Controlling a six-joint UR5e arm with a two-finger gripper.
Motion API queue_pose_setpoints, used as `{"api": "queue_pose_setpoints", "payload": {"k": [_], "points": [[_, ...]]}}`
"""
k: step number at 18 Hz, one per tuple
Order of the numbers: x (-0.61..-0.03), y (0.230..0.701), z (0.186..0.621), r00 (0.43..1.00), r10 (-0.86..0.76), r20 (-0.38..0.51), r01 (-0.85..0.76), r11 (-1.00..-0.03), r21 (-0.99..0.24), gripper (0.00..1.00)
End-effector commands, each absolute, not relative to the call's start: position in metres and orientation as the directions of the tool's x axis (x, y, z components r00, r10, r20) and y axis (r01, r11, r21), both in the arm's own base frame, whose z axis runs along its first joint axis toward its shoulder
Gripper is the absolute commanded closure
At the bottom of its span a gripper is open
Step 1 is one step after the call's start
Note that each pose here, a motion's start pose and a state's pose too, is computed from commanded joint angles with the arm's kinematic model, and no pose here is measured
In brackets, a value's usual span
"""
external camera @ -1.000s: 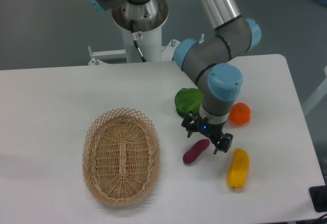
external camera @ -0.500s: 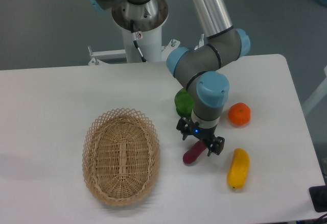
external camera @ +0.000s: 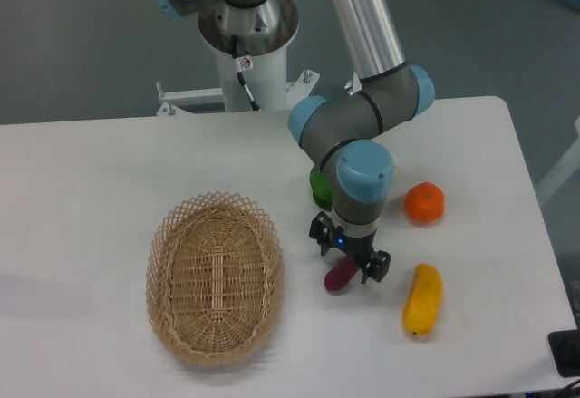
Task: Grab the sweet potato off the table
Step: 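Lower the gripper onto the sweet potato and close the fingers, then lift the held sweet potato up off the table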
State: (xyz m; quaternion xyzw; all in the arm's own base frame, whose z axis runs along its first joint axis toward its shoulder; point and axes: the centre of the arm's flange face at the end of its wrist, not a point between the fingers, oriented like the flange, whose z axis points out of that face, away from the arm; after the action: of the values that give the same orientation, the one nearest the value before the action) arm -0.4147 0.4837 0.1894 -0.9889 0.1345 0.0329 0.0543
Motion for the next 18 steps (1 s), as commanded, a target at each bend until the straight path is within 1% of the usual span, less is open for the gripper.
{"api": "queue_pose_setpoints", "payload": {"k": [2, 4, 8, 11, 12, 15, 18], "points": [[-0.415, 0.484, 0.191, 0.961, -0.264, -0.084, -0.271, -0.957, -0.1, 0.6], [-0.416, 0.484, 0.192, 0.961, -0.264, -0.086, -0.271, -0.957, -0.099, 0.64], [-0.418, 0.485, 0.197, 0.958, -0.268, -0.1, -0.277, -0.957, -0.09, 0.67], [-0.42, 0.485, 0.201, 0.957, -0.271, -0.106, -0.281, -0.956, -0.091, 0.67], [-0.422, 0.485, 0.208, 0.956, -0.27, -0.119, -0.282, -0.955, -0.097, 0.67], [-0.438, 0.48, 0.251, 0.941, -0.288, -0.177, -0.31, -0.944, -0.11, 0.67], [-0.46, 0.462, 0.295, 0.94, -0.301, -0.158, -0.319, -0.943, -0.1, 0.67]]}}
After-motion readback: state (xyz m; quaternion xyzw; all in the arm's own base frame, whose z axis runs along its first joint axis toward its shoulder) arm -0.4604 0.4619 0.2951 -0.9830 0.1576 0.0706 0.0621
